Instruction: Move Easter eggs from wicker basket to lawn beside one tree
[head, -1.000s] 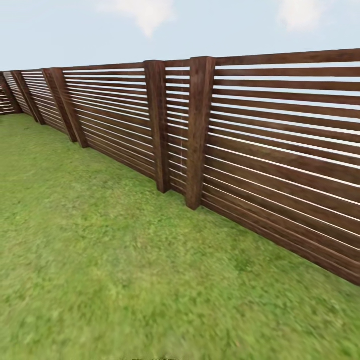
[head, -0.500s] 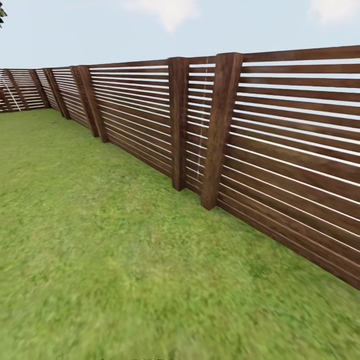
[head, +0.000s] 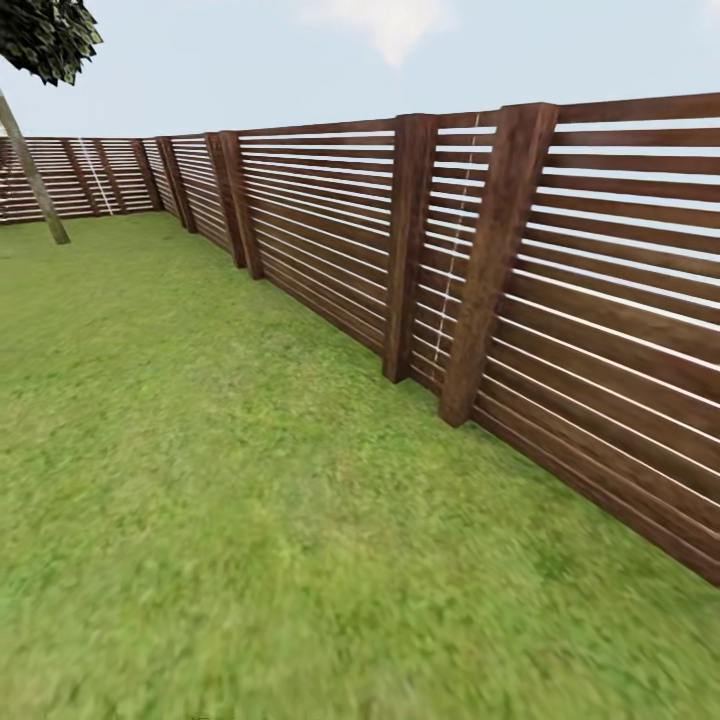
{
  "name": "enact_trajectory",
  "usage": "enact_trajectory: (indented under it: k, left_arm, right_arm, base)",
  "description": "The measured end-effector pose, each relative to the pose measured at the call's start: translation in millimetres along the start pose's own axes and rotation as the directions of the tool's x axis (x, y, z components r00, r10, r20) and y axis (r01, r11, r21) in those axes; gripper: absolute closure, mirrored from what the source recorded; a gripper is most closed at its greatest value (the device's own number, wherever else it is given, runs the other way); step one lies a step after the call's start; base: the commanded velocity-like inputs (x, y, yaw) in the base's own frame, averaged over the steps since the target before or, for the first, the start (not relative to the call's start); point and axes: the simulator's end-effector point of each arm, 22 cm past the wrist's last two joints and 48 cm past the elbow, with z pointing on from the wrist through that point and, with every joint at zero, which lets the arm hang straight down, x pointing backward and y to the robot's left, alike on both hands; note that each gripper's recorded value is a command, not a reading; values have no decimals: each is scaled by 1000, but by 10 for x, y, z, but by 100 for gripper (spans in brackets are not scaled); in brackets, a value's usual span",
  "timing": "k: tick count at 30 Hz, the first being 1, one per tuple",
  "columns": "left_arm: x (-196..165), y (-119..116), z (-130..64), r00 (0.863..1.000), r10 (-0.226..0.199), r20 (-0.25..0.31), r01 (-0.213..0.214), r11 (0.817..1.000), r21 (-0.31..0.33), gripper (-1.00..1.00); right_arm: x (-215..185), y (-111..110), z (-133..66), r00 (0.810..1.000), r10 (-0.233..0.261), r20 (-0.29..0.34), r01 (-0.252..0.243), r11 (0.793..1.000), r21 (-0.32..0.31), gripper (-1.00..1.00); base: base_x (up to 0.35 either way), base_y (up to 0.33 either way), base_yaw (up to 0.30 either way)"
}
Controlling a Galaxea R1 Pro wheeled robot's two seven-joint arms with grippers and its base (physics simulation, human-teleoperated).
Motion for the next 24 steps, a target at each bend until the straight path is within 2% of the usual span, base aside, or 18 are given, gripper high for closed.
enact_trajectory:
  k: [24]
  left_arm:
    - [1, 0, 0, 1000, 0, 0, 0, 1000, 0, -100]
  right_arm:
    - [7, -70, 0, 1000, -5, -3, 5, 1000, 13, -100]
  base:
    - [0, 0, 283]
